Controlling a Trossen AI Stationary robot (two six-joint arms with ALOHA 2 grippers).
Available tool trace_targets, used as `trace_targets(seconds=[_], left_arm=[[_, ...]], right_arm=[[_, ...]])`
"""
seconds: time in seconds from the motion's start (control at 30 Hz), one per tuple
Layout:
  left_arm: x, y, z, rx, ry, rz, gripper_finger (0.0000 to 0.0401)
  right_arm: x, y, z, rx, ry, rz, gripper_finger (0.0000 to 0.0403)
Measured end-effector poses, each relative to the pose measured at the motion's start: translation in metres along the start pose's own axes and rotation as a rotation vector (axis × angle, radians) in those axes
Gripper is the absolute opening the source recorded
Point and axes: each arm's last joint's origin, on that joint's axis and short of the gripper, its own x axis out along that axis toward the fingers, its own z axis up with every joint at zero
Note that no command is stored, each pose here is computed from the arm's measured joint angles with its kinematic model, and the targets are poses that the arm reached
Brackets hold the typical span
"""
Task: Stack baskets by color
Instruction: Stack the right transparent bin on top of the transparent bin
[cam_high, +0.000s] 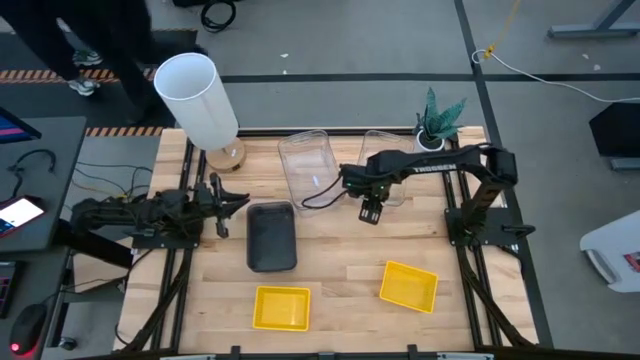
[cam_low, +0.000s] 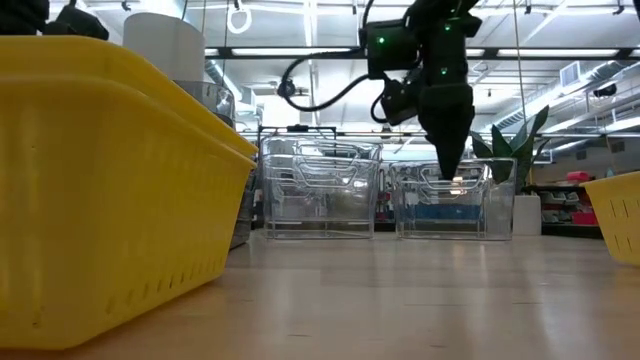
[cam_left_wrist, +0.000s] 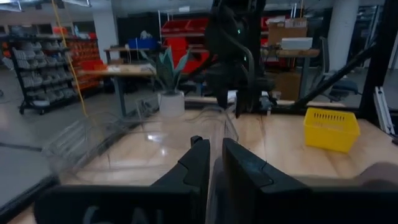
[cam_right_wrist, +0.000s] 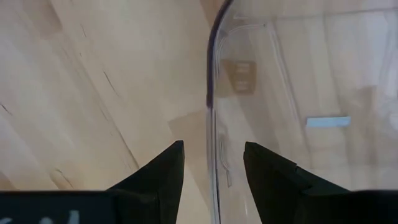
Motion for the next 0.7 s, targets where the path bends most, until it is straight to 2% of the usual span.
trace_targets(seconds=[0.17,0.47,0.7], left_arm=[[-0.0042,0.0013,0.0060,-0.012,0.017,-0.006,0.0050],[-0.0050,-0.0023,0.0028,-0.001,0.050,-0.046,0.0050],[-0.0058,-0.0056,0.0023,0.017,0.052,-0.083,0.0050]], right_arm=[[0.0027,-0.0012,0.0060,0.008,0.048,-0.002,0.0172],[0.0013,-0.0014,0.0087,0.003,0.027,-0.029,0.0169],[0.0014,-0.0010,0.0108,0.001,0.004,-0.027,0.0151]])
